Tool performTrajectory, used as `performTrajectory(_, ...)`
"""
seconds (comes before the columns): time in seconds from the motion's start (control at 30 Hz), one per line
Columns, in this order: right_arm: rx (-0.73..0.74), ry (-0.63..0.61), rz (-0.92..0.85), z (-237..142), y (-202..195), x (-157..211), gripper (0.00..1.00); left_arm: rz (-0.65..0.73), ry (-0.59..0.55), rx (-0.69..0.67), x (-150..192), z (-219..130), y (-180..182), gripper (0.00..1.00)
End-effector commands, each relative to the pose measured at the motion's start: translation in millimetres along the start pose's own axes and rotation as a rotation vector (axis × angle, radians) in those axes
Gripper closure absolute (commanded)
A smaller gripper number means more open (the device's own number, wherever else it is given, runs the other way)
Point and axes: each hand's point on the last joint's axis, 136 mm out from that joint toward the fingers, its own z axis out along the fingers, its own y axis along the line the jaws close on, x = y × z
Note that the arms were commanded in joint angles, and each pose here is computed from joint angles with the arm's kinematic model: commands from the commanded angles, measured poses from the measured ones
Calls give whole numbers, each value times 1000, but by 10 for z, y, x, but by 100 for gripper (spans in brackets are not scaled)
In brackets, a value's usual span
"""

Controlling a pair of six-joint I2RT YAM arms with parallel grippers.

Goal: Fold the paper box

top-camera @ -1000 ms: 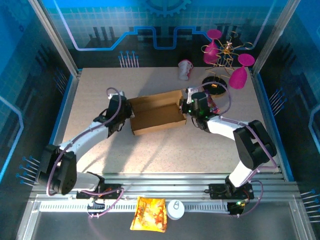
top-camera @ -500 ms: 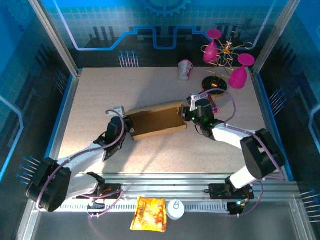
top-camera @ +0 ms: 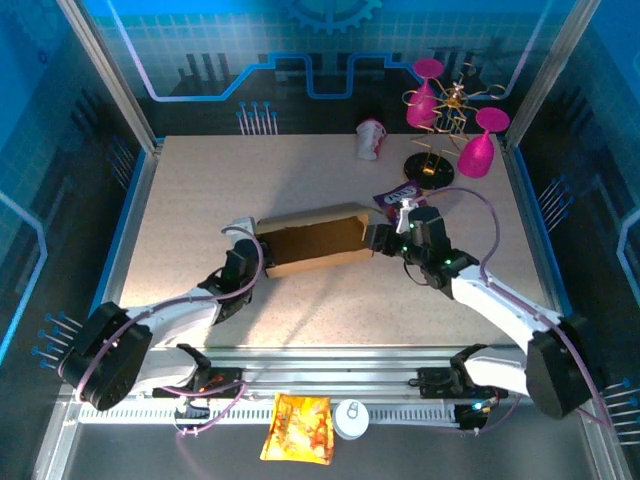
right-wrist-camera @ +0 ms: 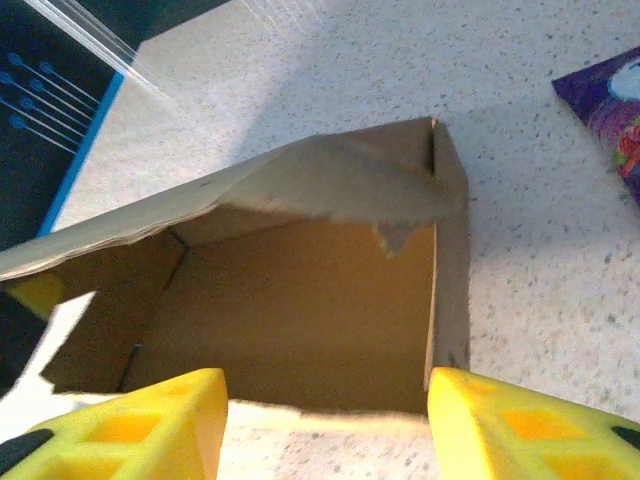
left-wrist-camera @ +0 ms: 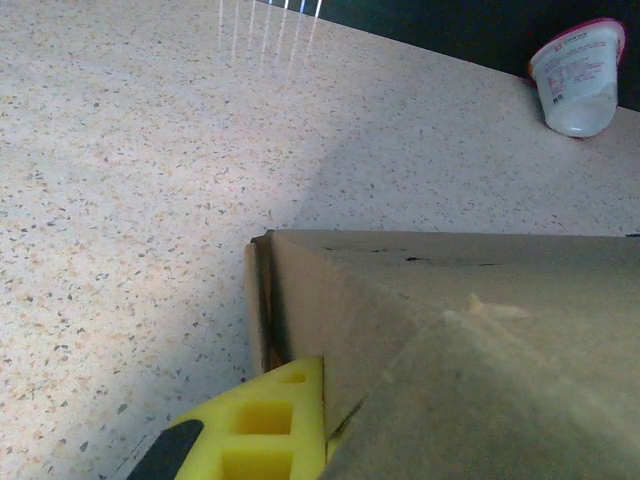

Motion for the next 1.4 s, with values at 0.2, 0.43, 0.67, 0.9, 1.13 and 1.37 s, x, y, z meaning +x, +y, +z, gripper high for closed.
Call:
performTrajectory(0.2, -88, -4, 463, -256, 409, -284, 43, 48, 35, -40, 113, 61, 24, 100)
performTrajectory(0.43, -201, -25, 791, 103, 941, -305, 44, 50, 36, -46, 123, 51, 41, 100)
performTrajectory(0.67, -219, -43, 873, 341, 1064, -320, 49, 43, 29, -49, 107, 43, 49, 100)
performTrajectory(0.9, -225, -59, 897, 425, 1096, -427, 50, 44, 32, -47, 110, 41, 47, 100)
performTrajectory(1.13, -171, -14, 927, 641, 970, -330, 72, 44, 30, -46, 88, 41, 36, 100)
performTrajectory(1.37, -105, 30, 961, 658, 740, -124, 100, -2, 44, -34, 40, -67, 31, 63)
